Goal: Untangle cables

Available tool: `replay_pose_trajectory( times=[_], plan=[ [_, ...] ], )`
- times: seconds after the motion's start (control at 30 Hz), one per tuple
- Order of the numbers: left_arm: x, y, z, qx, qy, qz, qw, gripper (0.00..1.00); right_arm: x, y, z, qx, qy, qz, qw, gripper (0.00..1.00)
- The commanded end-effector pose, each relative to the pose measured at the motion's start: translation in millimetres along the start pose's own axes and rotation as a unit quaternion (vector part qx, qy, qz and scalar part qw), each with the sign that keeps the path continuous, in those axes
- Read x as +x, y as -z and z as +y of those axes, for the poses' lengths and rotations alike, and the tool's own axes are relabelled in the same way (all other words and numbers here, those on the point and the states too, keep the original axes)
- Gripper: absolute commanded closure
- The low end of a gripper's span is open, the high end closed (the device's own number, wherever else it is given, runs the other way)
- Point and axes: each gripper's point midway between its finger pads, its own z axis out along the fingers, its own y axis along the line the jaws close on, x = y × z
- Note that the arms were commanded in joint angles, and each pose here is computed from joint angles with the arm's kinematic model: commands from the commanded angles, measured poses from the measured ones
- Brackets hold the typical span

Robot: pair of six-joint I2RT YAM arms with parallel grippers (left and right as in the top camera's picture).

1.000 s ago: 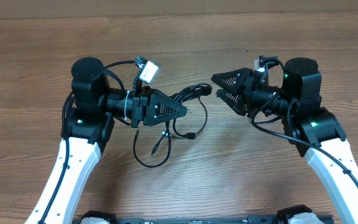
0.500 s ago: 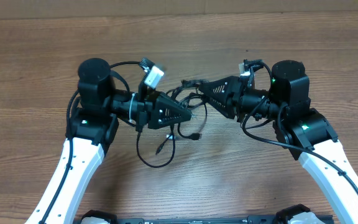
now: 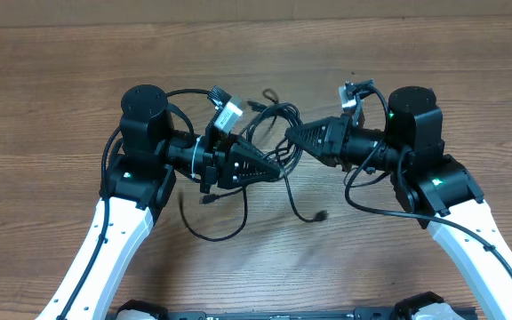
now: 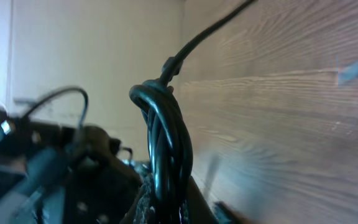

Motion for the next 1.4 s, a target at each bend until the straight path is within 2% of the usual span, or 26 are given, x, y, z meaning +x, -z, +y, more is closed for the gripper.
replay_pose_trajectory(
  times=[0.0,0.23,0.37,0.47,0.53,0.57,0.6,0.73,0.9,1.13,1.37],
  plan=[
    [-2,1,-12,0.007,-0.033,0.004,0.999,0.96,-1,5,-4,0.008,0.097,-0.001,0.995,0.96],
    [-6,18,-2,-0.016,-0.022,-0.017,0.999,0.96,-3,15,-23,0.036,0.125,0.002,0.992,0.96],
    [-1,27,6,-0.03,-0.013,-0.029,0.999,0.86,3,15,-20,0.021,0.169,0.017,0.985,0.96],
    [4,32,11,-0.036,-0.009,-0.036,0.999,0.63,-1,17,-21,0.025,0.18,0.011,0.983,0.96],
    [6,33,12,-0.037,-0.006,-0.037,0.999,0.37,-4,19,-22,0.027,0.188,0.006,0.982,0.96],
    [8,33,13,-0.038,-0.003,-0.038,0.999,0.26,-5,19,-23,0.027,0.19,0.004,0.981,0.96],
    [9,33,13,-0.038,-0.002,-0.038,0.999,0.2,-6,20,-23,0.028,0.19,0.002,0.981,0.96],
    [9,33,20,-0.056,-0.007,-0.042,0.998,0.18,-3,21,-18,0.01,0.19,0.012,0.982,0.96],
    [17,37,46,-0.13,-0.021,-0.043,0.99,0.17,8,23,-2,-0.039,0.193,0.04,0.98,0.96],
    [51,51,85,-0.249,0.074,-0.021,0.965,0.19,-4,35,-2,-0.049,0.158,0.026,0.986,0.96],
    [40,48,80,-0.231,0.044,-0.028,0.972,0.25,14,33,9,-0.079,0.124,0.066,0.987,0.96]
  ],
)
